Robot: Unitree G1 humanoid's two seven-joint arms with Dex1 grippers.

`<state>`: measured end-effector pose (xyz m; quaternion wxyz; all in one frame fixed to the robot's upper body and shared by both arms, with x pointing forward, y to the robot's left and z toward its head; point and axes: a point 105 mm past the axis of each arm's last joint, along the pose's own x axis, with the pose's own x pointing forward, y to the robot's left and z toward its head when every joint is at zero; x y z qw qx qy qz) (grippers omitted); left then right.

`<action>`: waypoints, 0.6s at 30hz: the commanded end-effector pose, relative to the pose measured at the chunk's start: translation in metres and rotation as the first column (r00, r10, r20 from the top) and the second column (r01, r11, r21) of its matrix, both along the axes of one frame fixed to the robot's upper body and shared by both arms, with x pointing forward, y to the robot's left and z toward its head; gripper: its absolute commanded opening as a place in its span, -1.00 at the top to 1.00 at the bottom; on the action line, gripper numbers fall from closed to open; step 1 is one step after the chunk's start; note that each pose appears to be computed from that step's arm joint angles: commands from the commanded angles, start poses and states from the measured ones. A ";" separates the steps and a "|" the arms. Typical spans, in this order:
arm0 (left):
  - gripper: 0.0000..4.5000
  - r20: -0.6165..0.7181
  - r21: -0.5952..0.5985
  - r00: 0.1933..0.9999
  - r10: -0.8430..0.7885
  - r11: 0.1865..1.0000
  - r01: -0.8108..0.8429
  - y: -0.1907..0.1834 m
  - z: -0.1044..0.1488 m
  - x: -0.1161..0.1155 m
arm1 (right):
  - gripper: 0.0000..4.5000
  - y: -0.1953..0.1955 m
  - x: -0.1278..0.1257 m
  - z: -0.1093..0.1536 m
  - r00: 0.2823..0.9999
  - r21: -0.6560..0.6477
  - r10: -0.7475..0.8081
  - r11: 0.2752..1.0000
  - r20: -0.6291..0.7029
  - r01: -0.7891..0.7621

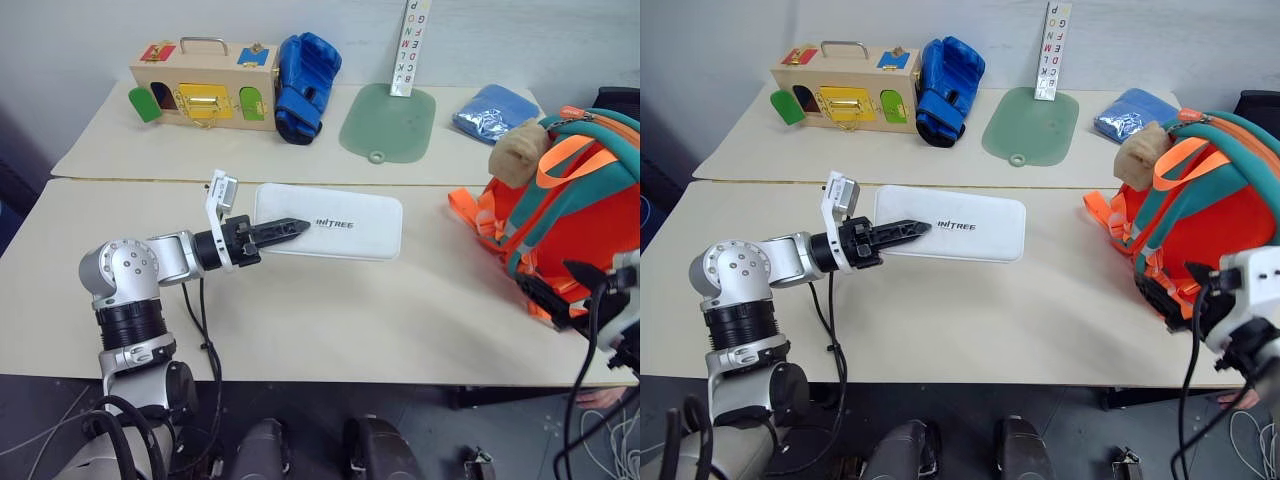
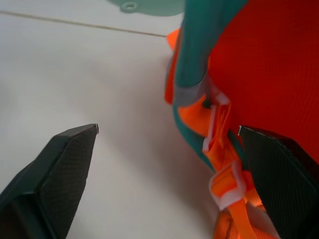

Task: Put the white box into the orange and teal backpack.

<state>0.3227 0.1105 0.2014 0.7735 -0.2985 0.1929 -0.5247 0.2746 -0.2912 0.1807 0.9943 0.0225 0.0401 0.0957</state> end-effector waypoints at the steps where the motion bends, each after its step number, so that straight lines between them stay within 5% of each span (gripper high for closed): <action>1: 0.40 0.079 0.007 0.997 0.004 1.000 -0.004 0.000 0.011 -0.004 | -0.99 0.000 0.029 0.006 0.997 0.057 -0.052 0.997 0.055 0.049; 6: 0.40 0.118 0.003 0.991 0.068 0.998 -0.069 0.012 0.016 0.003 | -0.99 -0.001 0.078 0.015 0.988 0.183 -0.116 0.979 0.106 0.095; 9: 0.40 0.144 -0.010 0.983 0.116 0.993 -0.116 0.024 0.021 0.007 | -0.73 0.001 0.088 0.022 0.982 0.179 -0.112 0.980 0.151 0.084; 13: 0.40 0.160 -0.012 0.974 0.157 0.987 -0.157 0.036 0.024 0.008 | -0.13 0.011 0.087 0.030 0.980 0.164 -0.026 0.986 0.200 -0.007; 18: 0.40 0.194 -0.029 0.960 0.200 0.980 -0.198 0.047 0.034 0.008 | 0.60 0.057 0.050 0.062 0.892 0.180 0.352 0.894 0.283 -0.410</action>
